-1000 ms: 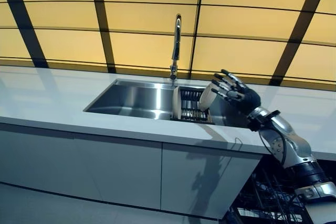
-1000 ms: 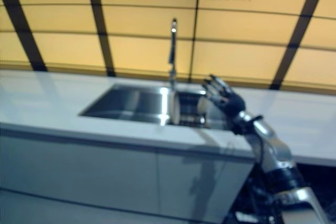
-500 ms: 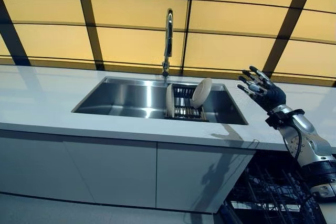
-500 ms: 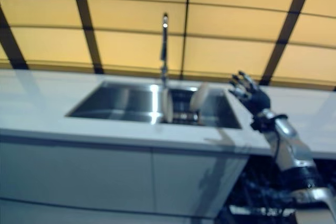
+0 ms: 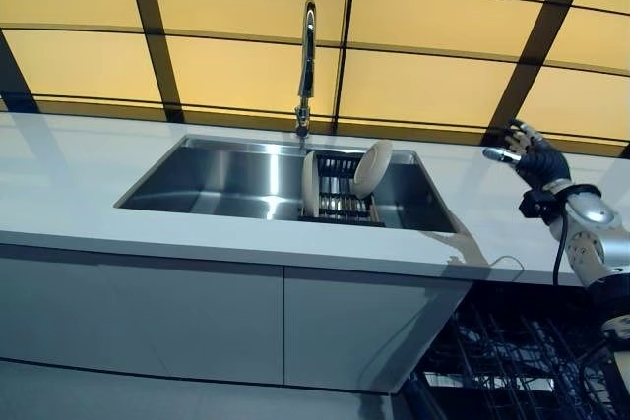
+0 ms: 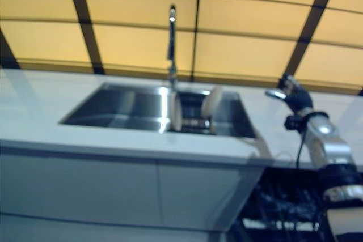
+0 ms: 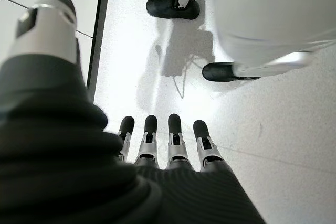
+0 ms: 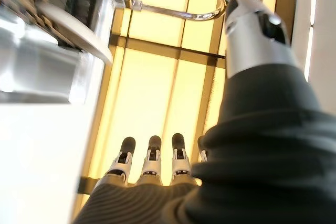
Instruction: Take plates into dishwasher
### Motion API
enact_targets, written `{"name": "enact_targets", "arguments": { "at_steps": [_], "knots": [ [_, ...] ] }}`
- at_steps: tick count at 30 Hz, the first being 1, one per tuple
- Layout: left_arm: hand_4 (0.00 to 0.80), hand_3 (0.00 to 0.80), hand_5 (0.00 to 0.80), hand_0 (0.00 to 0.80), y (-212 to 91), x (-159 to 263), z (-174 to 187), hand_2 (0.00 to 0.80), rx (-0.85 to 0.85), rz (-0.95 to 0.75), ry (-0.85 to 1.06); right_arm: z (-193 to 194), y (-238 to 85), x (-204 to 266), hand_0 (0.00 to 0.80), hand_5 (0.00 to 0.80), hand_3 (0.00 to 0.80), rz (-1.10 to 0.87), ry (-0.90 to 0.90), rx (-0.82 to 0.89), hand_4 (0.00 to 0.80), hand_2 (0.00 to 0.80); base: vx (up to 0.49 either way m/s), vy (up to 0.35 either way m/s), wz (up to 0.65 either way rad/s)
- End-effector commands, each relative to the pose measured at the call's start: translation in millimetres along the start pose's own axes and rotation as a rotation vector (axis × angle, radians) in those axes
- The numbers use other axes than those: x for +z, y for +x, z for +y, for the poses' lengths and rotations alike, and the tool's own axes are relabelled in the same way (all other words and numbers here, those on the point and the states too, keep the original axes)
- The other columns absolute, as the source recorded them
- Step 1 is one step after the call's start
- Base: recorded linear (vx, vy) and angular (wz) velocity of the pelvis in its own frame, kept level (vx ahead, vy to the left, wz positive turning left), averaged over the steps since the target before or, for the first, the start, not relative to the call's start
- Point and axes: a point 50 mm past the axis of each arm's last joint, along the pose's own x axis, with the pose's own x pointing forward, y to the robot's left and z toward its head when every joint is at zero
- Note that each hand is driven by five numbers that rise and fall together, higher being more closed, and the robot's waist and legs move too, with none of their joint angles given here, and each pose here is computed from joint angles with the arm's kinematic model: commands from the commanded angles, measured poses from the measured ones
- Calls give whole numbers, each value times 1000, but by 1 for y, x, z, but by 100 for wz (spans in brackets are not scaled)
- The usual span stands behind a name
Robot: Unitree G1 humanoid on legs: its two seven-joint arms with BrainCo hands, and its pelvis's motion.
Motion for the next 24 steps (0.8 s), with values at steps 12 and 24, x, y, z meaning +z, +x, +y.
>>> {"name": "enact_targets", "arguments": {
  "at_steps": [12,24],
  "knots": [
    [0,0,0,0,-2,26,5,0,26,-65,-11,2,-1,-6,0,0,0,-10,34,22,0,0,148,117,-37],
    [0,0,0,0,-1,15,8,0,23,-47,38,3,4,3,0,0,0,-16,67,19,0,0,56,-14,14]
  ]
}}
